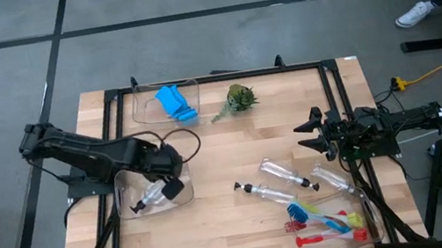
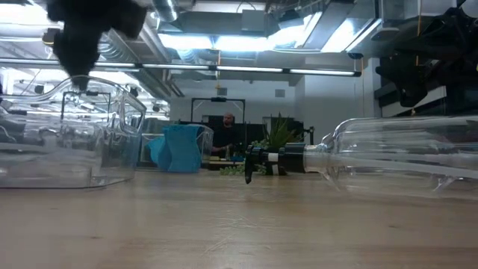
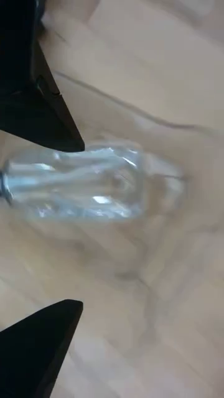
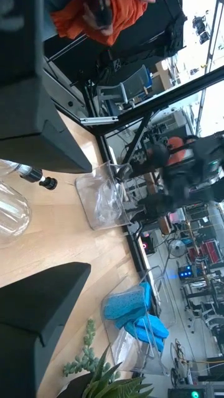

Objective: Pick & Place Kitchen Sink Supplies
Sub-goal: Put the transparent soap dispenser into the middle transparent bin

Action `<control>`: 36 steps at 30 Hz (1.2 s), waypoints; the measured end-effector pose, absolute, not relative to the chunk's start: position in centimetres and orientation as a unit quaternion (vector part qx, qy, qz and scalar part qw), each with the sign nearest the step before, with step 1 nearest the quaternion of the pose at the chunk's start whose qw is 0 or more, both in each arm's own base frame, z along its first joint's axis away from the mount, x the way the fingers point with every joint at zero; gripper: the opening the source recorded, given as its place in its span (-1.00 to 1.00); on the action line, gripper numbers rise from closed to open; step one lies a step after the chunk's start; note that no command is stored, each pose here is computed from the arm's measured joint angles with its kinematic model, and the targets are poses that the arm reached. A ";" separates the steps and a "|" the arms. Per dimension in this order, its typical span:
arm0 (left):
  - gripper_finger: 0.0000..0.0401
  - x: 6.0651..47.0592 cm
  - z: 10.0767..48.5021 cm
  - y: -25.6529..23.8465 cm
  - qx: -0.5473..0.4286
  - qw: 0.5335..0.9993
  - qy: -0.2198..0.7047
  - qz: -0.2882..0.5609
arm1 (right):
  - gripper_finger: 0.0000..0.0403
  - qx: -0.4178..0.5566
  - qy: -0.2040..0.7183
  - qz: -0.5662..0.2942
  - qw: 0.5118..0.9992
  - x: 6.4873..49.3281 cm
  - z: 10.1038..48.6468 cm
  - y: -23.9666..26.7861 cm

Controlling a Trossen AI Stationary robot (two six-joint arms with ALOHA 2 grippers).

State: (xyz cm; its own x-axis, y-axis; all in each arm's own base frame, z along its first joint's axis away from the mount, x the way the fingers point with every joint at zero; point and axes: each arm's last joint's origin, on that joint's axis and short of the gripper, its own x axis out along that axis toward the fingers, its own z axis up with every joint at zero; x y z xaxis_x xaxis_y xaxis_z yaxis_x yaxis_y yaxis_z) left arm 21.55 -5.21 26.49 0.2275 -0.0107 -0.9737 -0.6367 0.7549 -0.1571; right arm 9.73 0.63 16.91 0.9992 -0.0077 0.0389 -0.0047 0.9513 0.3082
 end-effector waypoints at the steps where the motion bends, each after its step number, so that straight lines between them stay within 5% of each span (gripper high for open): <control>1: 0.98 21.5 27.1 -5.2 -0.283 0.740 0.569 0.221 | 0.22 0.156 -0.020 -0.001 0.988 9.7 16.9 0.6; 7: 0.98 22.3 29.9 -5.8 -0.306 0.796 0.457 0.253 | 0.22 0.156 -0.020 -0.001 0.988 9.7 16.9 0.6; 14: 0.98 24.0 31.5 -6.9 -0.176 0.898 0.355 0.190 | 0.22 0.156 -0.020 -0.001 0.988 9.7 16.9 0.6; 30: 0.98 28.5 32.3 -7.5 -0.017 0.966 0.247 0.079 | 0.22 0.156 -0.020 -0.001 0.988 9.7 16.9 0.6; 36: 0.98 29.7 31.4 -7.5 0.008 0.960 0.234 0.154 | 0.22 0.156 -0.020 -0.001 0.988 9.7 16.9 0.6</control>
